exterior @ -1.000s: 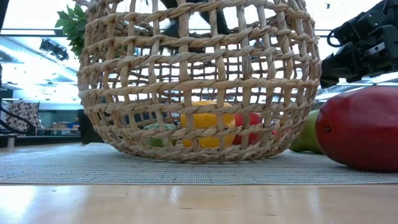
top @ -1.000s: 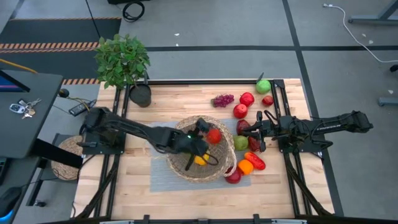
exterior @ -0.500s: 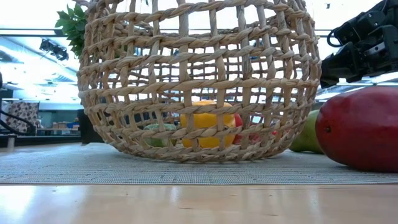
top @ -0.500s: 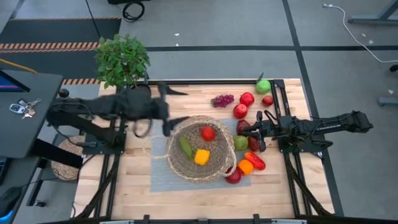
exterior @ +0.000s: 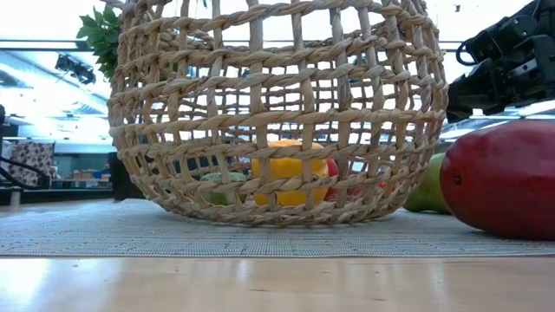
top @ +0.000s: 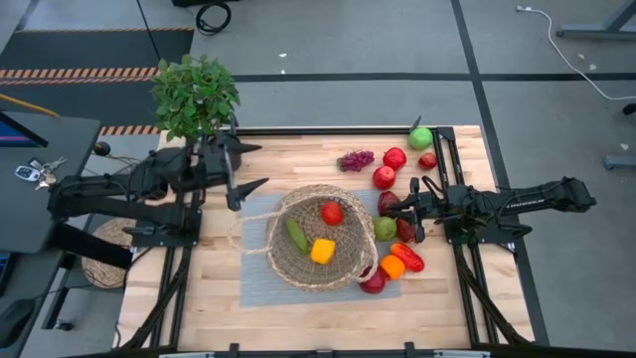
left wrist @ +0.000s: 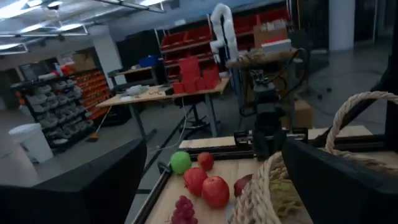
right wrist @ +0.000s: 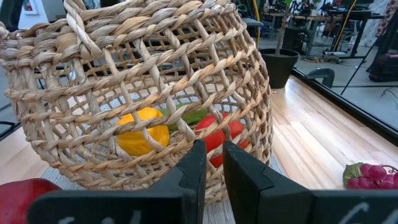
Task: Build produce basket
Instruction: Put the red mango into the basket
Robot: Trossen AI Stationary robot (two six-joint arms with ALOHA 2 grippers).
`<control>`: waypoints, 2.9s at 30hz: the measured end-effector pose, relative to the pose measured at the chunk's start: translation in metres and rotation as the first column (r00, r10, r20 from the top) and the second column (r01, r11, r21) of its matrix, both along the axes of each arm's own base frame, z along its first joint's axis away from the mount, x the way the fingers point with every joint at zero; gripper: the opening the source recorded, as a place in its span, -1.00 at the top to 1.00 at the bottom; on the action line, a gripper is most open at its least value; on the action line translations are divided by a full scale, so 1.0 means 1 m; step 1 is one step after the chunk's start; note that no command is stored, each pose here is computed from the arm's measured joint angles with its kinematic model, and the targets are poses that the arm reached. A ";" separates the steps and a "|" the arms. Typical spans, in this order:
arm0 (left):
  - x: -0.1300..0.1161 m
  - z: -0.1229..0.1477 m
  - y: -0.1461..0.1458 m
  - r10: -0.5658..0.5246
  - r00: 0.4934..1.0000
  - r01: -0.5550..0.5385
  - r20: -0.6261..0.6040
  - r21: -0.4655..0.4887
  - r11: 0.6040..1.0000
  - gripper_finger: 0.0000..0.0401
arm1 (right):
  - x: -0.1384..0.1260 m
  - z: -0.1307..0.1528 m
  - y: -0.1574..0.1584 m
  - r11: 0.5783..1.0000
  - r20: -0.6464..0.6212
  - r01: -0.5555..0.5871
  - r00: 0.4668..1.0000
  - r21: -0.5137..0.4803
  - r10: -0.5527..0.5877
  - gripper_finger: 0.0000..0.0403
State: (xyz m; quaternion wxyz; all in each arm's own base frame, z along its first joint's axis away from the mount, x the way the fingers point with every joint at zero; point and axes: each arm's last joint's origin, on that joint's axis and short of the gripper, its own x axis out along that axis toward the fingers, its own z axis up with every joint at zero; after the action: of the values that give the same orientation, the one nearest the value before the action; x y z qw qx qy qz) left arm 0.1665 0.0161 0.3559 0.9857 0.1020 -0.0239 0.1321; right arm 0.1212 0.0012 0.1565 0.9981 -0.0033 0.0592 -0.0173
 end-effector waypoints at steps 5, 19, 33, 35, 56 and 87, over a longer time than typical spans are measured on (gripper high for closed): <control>-0.018 -0.028 0.001 0.010 0.998 -0.006 0.064 -0.061 0.998 -0.91 | 0.000 0.000 0.000 1.000 0.000 0.000 1.000 0.000 0.000 0.70; -0.041 -0.099 -0.001 0.002 0.989 0.029 0.146 -0.209 0.978 -0.91 | 0.000 0.000 0.000 1.000 0.000 0.000 1.000 0.000 0.000 0.70; -0.055 -0.147 -0.002 0.012 0.980 0.043 0.200 -0.267 0.963 -0.91 | 0.000 0.000 0.000 1.000 0.000 0.000 1.000 0.000 0.000 0.70; -0.056 -0.153 -0.002 0.011 0.980 0.045 0.201 -0.273 0.961 -0.91 | 0.000 0.000 0.000 1.000 0.000 0.000 1.000 0.000 0.000 0.70; -0.056 -0.193 -0.004 -0.076 0.996 0.057 -0.055 -0.292 0.955 -0.91 | 0.000 0.003 0.000 0.998 0.029 0.006 1.000 0.062 -0.008 0.70; -0.056 -0.193 -0.004 -0.076 0.996 0.058 -0.042 -0.326 0.944 -0.91 | 0.003 0.037 0.024 0.784 -0.238 0.063 0.965 0.618 0.110 0.74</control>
State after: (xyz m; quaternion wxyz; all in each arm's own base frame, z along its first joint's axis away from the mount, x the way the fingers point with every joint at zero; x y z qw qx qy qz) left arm 0.1104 0.0117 0.1631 0.9932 -0.0587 0.0214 0.0978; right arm 0.1239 0.0255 0.1934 0.9268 0.3220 0.1925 0.0162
